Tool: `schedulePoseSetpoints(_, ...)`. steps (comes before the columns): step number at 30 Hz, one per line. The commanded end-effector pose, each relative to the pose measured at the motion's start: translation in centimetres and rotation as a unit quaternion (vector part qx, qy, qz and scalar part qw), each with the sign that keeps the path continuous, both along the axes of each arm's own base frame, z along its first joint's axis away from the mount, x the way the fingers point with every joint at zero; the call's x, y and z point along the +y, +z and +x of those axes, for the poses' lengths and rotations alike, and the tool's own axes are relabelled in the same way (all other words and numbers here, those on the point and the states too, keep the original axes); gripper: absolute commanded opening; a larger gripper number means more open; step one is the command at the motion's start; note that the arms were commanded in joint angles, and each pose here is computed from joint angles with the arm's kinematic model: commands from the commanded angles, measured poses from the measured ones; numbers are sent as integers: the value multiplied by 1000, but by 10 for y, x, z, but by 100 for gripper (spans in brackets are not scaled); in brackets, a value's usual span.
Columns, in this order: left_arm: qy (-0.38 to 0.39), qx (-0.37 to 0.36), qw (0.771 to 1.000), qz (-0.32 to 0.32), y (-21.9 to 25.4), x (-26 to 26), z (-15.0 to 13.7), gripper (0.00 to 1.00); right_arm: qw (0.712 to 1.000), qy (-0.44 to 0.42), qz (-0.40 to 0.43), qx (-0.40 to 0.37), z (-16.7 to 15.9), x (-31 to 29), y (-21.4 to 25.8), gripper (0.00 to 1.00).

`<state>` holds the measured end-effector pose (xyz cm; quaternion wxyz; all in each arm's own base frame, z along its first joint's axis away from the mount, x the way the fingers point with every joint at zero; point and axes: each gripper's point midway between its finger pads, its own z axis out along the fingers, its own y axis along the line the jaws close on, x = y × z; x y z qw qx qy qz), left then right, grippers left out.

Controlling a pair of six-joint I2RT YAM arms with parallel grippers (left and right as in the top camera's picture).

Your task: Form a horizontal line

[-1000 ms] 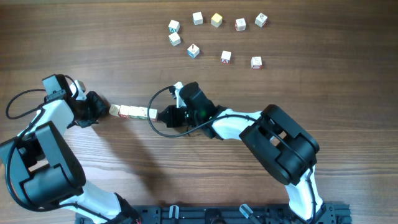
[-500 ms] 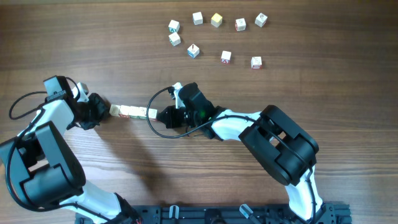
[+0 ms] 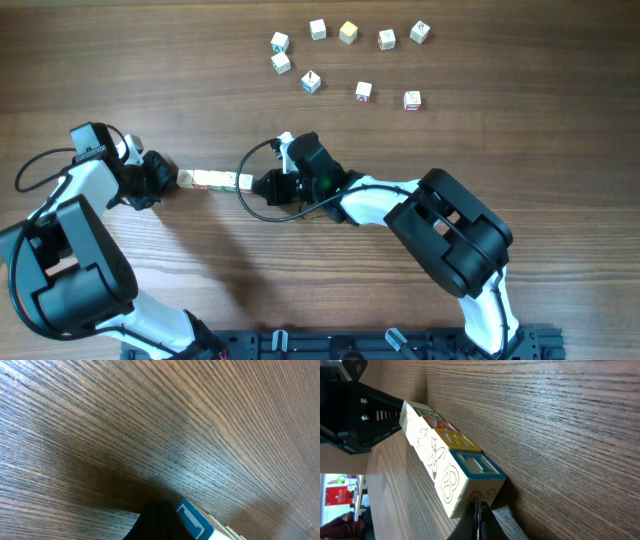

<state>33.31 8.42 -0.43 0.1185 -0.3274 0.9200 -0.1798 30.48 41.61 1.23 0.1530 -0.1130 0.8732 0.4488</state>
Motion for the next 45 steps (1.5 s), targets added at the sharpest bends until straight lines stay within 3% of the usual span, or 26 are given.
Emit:
schedulePoseSetpoints(1,-1,38,999,-10,-17,-5,-16,4,1000,6,-3,6,-4,0,-9,4)
schedulePoseSetpoints(45,1,62,998,-4,-20,-4,-26,4,999,-22,-35,10,2,-10,-21,9)
